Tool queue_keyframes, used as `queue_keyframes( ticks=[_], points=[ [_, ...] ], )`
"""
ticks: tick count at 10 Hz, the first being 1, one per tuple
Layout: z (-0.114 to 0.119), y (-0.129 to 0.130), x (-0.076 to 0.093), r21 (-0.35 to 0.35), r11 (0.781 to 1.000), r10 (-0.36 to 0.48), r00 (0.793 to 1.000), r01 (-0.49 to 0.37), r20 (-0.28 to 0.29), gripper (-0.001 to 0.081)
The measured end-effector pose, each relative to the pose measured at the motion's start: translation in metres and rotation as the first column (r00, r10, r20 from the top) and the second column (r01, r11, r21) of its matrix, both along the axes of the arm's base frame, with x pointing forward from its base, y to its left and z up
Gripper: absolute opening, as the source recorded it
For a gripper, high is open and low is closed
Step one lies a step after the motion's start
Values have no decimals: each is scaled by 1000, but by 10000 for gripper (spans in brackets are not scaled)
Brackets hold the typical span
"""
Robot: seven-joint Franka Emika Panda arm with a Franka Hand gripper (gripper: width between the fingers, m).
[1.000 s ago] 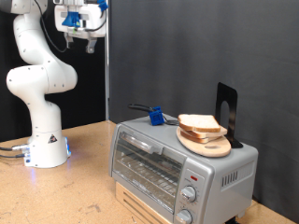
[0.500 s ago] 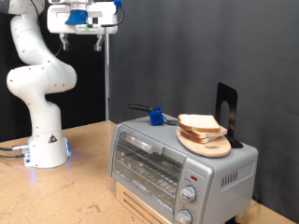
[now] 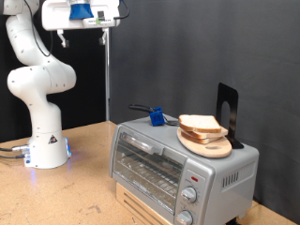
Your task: Make a piece of toast with the oven
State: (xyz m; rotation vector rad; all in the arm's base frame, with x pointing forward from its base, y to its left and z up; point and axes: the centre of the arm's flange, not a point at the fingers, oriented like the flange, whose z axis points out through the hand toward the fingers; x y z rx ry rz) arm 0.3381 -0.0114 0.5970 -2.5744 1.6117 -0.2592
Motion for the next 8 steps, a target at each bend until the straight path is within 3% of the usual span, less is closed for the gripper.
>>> queue_keyframes(
  ticks=[1,2,3,5,7,8],
  points=[
    [1,0,-1,16,1000,-14,1000,14,1,808],
    [3,1,-3,50,996,68,997,-70,26,808],
    [3,-3,-5,89,979,183,982,-186,43,808],
    [-5,-10,6,150,909,381,922,-388,73,808],
    [-13,-9,35,164,925,341,939,-343,39,808],
    [-13,-10,33,162,919,357,933,-360,43,808]
  ],
)
